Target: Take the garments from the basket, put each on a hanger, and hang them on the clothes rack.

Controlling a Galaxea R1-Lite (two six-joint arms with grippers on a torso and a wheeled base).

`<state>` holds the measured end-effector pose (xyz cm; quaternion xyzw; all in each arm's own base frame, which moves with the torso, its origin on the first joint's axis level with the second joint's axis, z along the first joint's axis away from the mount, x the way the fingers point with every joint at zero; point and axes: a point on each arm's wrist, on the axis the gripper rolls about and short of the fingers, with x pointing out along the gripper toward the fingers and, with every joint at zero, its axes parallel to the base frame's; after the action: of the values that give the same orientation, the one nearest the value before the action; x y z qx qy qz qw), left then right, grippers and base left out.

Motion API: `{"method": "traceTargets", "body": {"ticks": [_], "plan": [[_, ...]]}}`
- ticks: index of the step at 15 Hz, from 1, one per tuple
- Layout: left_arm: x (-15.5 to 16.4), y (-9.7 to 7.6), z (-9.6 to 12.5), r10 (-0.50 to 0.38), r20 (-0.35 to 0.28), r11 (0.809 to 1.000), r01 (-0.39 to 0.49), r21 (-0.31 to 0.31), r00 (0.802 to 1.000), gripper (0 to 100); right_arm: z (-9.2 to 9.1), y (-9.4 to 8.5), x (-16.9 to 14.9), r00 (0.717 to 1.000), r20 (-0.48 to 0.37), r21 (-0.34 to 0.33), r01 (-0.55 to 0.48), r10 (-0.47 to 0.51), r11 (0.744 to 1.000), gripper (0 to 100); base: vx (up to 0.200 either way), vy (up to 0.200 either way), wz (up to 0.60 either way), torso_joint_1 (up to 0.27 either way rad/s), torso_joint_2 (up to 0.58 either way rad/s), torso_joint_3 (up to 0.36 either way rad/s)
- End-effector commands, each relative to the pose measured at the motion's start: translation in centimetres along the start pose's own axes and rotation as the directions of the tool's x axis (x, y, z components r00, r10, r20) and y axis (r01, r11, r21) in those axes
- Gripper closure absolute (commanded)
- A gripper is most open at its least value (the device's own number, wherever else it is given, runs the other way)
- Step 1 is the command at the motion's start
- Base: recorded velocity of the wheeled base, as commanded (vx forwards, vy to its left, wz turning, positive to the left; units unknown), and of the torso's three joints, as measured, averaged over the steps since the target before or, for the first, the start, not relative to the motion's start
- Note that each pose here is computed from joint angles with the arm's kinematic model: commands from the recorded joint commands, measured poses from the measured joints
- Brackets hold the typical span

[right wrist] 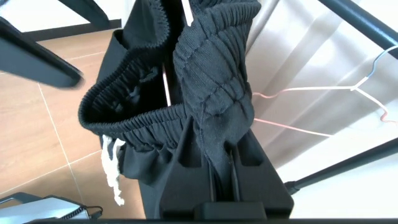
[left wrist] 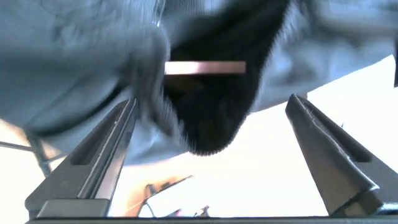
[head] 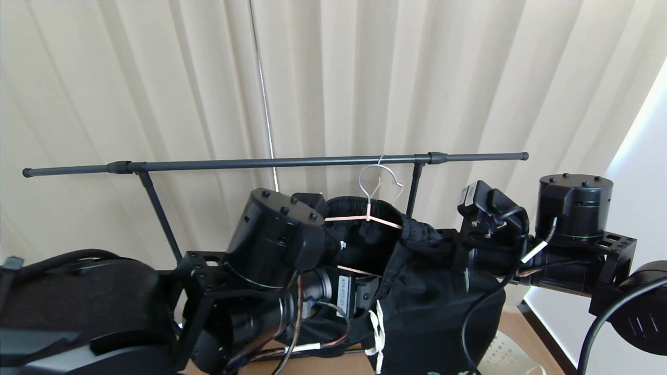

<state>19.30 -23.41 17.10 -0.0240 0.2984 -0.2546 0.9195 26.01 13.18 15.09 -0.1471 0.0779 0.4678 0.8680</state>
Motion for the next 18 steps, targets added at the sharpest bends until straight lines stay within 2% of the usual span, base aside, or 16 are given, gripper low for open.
{"method": "traceTargets", "body": {"ticks": [1,5,8,9,12,13,14,15,16,17,18], "plan": [[-2.8,0.8,-0.4,-0.020,0.038,1.000,0.019,0.019,0.999,0,-0.3,-0.1,0.2,1.000,-0.007,0.005,-0.002,0.002,1.000,100,0.000,0.000,0.00,0.000,0.00,0.000],[-5.9,2.1,-0.9,-0.035,0.103,0.994,0.024,0.109,0.994,0,-1.1,-0.2,0.8,0.999,-0.028,0.021,-0.021,0.021,1.000,100,0.000,0.000,0.00,0.000,0.00,0.000],[-7.8,4.6,0.0,0.008,0.171,0.981,-0.041,0.190,0.985,0,-1.3,-0.4,0.6,0.998,0.002,0.018,-0.060,0.060,0.998,100,0.000,0.000,0.00,0.000,0.00,0.000],[-7.8,5.6,0.2,0.023,0.171,0.973,-0.061,0.221,0.985,0,-1.5,-0.4,0.4,0.997,0.006,0.024,-0.080,0.080,0.996,100,0.000,0.000,0.00,0.000,0.00,0.000],[-7.5,7.9,1.0,0.008,0.163,0.941,-0.062,0.332,0.987,0,-1.7,-0.3,0.0,0.992,0.024,0.023,-0.128,0.128,0.991,100,0.000,0.000,0.00,0.000,0.00,0.000],[-7.4,8.2,1.3,-0.012,0.161,0.932,-0.047,0.359,0.987,0,-1.7,-0.2,0.0,0.991,0.027,0.022,-0.135,0.135,0.991,100,0.000,0.000,0.00,0.000,0.00,0.000],[-7.4,8.5,1.5,-0.049,0.155,0.912,-0.020,0.410,0.987,0,-1.7,-0.2,0.0,0.989,0.028,0.023,-0.143,0.143,0.989,100,0.000,0.000,0.00,0.000,0.00,0.000],[-7.3,8.6,1.5,-0.059,0.150,0.902,-0.012,0.433,0.987,0,-1.8,-0.1,0.0,0.989,0.027,0.024,-0.145,0.144,0.989,100,0.000,0.000,0.00,0.000,0.00,0.000],[-6.7,9.2,2.1,-0.086,0.140,0.862,0.003,0.507,0.986,0,-1.8,-0.1,-0.1,0.988,0.029,0.024,-0.154,0.153,0.988,100,0.000,0.000,0.00,0.000,0.00,0.000],[-5.8,9.3,3.0,-0.093,0.139,0.842,0.004,0.540,0.986,0,-1.8,-0.1,-0.1,0.988,0.030,0.024,-0.155,0.155,0.988,100,0.000,0.000,0.00,0.000,0.00,0.000],[-5.8,9.3,3.0,-0.093,0.139,0.842,0.004,0.540,0.986,0,-1.8,-0.1,-0.1,0.988,0.030,0.024,-0.155,0.155,0.988,100,0.000,0.000,0.00,0.000,0.00,0.000]]}}
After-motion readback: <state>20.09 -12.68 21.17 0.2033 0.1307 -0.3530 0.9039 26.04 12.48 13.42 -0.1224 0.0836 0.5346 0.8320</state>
